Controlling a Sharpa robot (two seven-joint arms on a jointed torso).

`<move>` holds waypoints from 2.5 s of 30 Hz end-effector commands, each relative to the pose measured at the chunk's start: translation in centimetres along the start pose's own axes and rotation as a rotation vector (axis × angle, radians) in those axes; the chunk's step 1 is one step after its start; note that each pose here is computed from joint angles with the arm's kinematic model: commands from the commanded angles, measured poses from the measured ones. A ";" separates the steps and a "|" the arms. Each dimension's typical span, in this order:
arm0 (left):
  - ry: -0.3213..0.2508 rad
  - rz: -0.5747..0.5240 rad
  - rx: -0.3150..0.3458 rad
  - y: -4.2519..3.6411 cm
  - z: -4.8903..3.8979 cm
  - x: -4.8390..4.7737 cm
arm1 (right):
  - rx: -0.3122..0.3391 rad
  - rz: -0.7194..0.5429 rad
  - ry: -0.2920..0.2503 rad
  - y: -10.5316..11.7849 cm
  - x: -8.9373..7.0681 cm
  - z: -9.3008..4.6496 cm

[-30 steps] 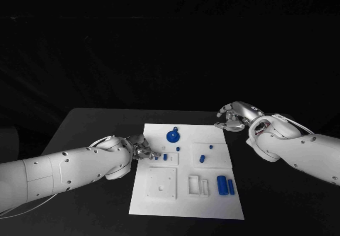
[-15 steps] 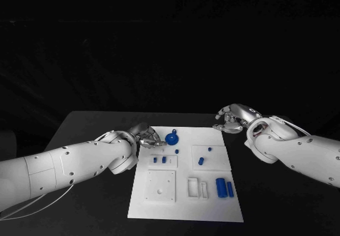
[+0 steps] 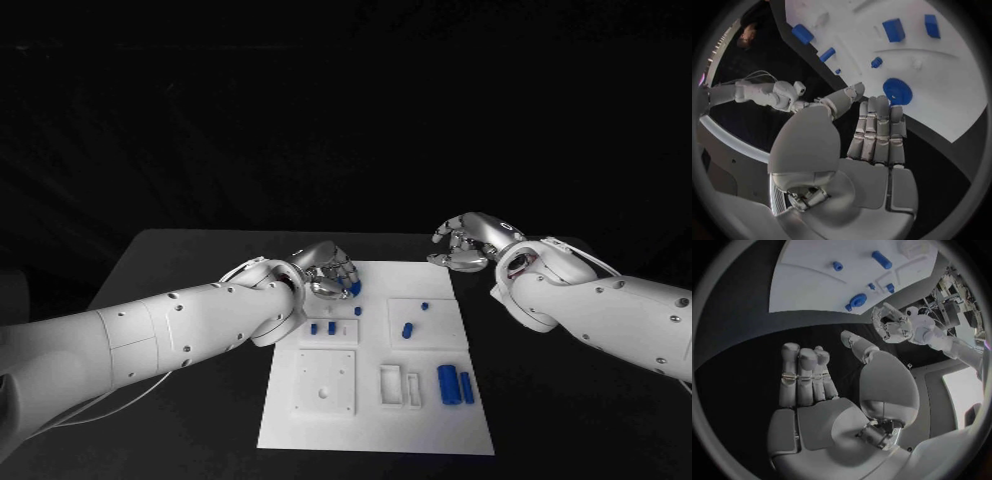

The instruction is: Assemble the parts on the task board

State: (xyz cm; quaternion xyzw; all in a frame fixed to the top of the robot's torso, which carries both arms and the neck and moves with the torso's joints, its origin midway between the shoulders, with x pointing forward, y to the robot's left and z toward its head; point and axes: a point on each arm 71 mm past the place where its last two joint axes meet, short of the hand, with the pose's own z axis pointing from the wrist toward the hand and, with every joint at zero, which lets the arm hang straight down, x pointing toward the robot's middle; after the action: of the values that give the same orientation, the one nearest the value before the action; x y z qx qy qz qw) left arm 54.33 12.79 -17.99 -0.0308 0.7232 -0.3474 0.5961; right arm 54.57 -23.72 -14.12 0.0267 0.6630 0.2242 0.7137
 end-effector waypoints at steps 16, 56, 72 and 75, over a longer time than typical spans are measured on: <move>0.144 0.324 0.110 -2.15 1.62 2.75 | -0.031 0.044 -0.013 0.5 0.0 0.0; 0.177 0.371 0.073 -0.62 2.33 3.88 | -0.037 0.047 -0.003 0.8 0.1 -0.1; 0.204 0.377 0.059 -0.31 2.50 4.29 | -0.039 0.048 -0.001 0.8 0.1 -0.1; 0.213 0.380 0.053 -0.15 2.52 4.48 | -0.040 0.049 -0.001 0.9 0.2 -0.1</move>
State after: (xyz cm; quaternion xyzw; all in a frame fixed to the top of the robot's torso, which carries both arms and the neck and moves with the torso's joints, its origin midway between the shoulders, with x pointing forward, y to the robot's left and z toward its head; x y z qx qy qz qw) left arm 55.48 9.54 -20.98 0.1487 0.7514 -0.2539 0.5906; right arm 54.33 -23.05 -13.96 0.0335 0.6563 0.2512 0.7107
